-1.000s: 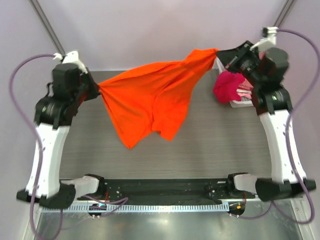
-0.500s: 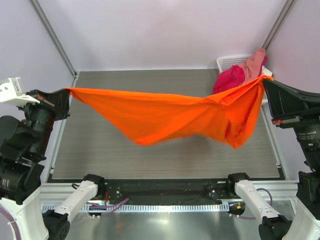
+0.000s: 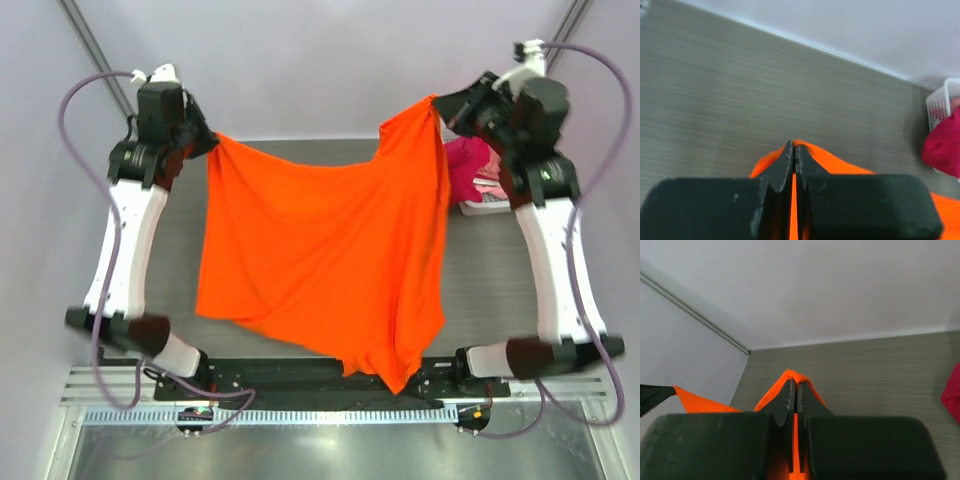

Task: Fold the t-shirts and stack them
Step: Flatten the tshirt out

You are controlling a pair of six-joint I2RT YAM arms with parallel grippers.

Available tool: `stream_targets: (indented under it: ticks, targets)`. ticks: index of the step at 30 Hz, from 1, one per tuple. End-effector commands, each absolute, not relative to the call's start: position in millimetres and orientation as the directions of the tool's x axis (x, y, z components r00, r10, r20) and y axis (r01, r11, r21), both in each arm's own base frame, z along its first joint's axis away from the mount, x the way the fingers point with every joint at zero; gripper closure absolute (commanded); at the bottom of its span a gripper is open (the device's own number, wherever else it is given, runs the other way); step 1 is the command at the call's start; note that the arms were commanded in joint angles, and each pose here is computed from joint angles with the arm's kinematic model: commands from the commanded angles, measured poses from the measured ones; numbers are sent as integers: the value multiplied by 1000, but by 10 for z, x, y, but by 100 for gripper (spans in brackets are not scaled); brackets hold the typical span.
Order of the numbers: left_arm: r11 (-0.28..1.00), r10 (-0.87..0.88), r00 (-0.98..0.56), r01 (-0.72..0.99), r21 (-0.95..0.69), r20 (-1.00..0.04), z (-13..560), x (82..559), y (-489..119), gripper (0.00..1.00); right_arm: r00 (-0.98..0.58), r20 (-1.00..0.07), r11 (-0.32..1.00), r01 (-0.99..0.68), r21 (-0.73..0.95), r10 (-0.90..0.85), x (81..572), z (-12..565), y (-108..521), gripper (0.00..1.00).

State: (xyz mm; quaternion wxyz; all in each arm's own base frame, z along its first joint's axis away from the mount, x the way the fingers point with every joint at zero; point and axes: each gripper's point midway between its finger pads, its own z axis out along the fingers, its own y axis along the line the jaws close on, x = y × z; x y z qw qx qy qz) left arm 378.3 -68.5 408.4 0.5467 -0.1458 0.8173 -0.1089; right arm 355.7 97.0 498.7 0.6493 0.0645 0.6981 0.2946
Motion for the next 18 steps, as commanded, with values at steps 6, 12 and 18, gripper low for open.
stream_targets:
  ticks: [6, 12, 18]
  targets:
    - [839, -520, -293, 2, -545, -802, 4735, 4631, -514, 100, -61, -858, 776, -398, 489, 509, 4360, 5741, 1129, 99]
    - [807, -581, -120, 44, -589, -805, 5144, 4575, -23, 100, -7, -849, 693, -575, 435, 528, 4121, 6318, 1211, 99]
    - [811, -577, -205, -27, -584, -791, 4434, 4694, 22, 100, -106, -853, 683, -553, 477, 510, 4266, 5621, 1248, 99]
